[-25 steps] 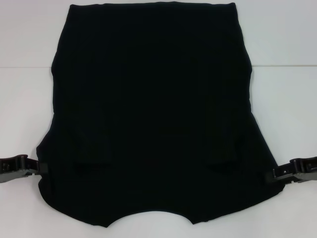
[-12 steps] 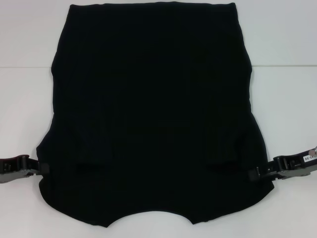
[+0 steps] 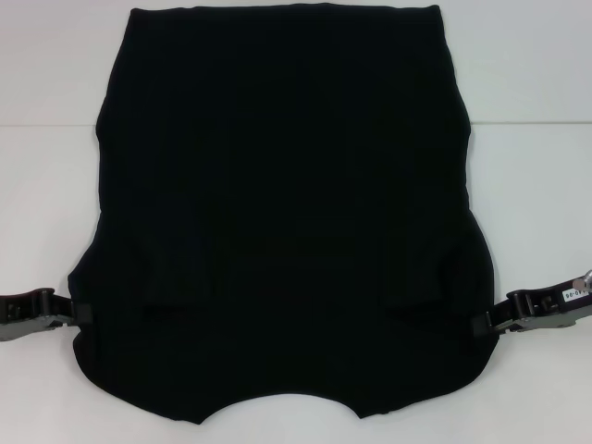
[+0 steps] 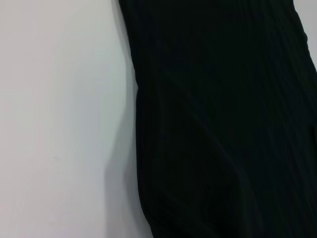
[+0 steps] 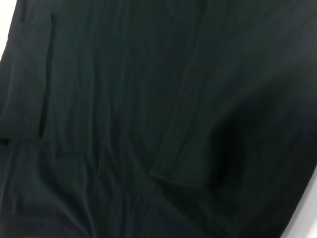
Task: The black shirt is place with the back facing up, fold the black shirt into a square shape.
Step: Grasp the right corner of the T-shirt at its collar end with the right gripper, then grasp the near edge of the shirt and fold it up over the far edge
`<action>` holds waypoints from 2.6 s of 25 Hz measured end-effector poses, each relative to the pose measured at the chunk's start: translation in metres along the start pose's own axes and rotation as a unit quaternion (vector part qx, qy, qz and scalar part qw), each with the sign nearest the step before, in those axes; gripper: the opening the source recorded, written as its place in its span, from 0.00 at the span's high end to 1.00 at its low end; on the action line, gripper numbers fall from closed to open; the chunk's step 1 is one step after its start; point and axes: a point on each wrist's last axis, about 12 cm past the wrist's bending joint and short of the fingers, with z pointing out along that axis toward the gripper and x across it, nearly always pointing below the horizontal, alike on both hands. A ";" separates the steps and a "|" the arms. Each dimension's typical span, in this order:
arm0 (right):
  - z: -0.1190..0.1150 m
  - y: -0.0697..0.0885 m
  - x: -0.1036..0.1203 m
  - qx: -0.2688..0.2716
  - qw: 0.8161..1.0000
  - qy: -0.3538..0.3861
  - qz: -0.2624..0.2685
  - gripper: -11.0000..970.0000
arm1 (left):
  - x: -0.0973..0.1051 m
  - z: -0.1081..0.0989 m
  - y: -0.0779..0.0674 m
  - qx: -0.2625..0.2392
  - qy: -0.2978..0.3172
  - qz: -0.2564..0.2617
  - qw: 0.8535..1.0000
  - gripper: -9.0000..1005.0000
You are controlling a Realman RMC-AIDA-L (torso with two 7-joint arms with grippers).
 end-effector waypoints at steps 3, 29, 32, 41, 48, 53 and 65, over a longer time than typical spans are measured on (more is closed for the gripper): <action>0.001 0.000 0.000 0.000 1.000 0.001 -0.001 0.66 | 0.000 0.000 0.000 0.000 0.000 0.000 1.000 0.96; -0.038 -0.021 0.056 -0.043 0.996 0.067 0.034 0.93 | 0.022 -0.006 -0.022 0.064 0.143 0.031 0.987 0.96; -0.045 -0.026 0.068 -0.049 0.995 0.076 0.045 0.93 | 0.028 -0.006 -0.022 0.068 0.157 0.028 0.985 0.96; -0.057 -0.036 0.086 -0.053 0.994 0.063 0.065 0.93 | 0.046 -0.009 -0.028 0.111 0.201 0.030 0.973 0.96; -0.062 -0.027 0.067 -0.081 0.996 0.027 0.033 0.93 | 0.033 -0.007 -0.031 0.116 0.170 0.037 0.978 0.96; -0.069 -0.013 0.056 -0.143 0.990 -0.011 0.002 0.93 | 0.017 -0.003 -0.039 0.119 0.148 0.042 0.981 0.96; -0.093 -0.009 0.031 -0.184 0.974 -0.131 -0.006 0.93 | -0.030 0.004 -0.062 0.137 0.057 0.031 0.988 0.96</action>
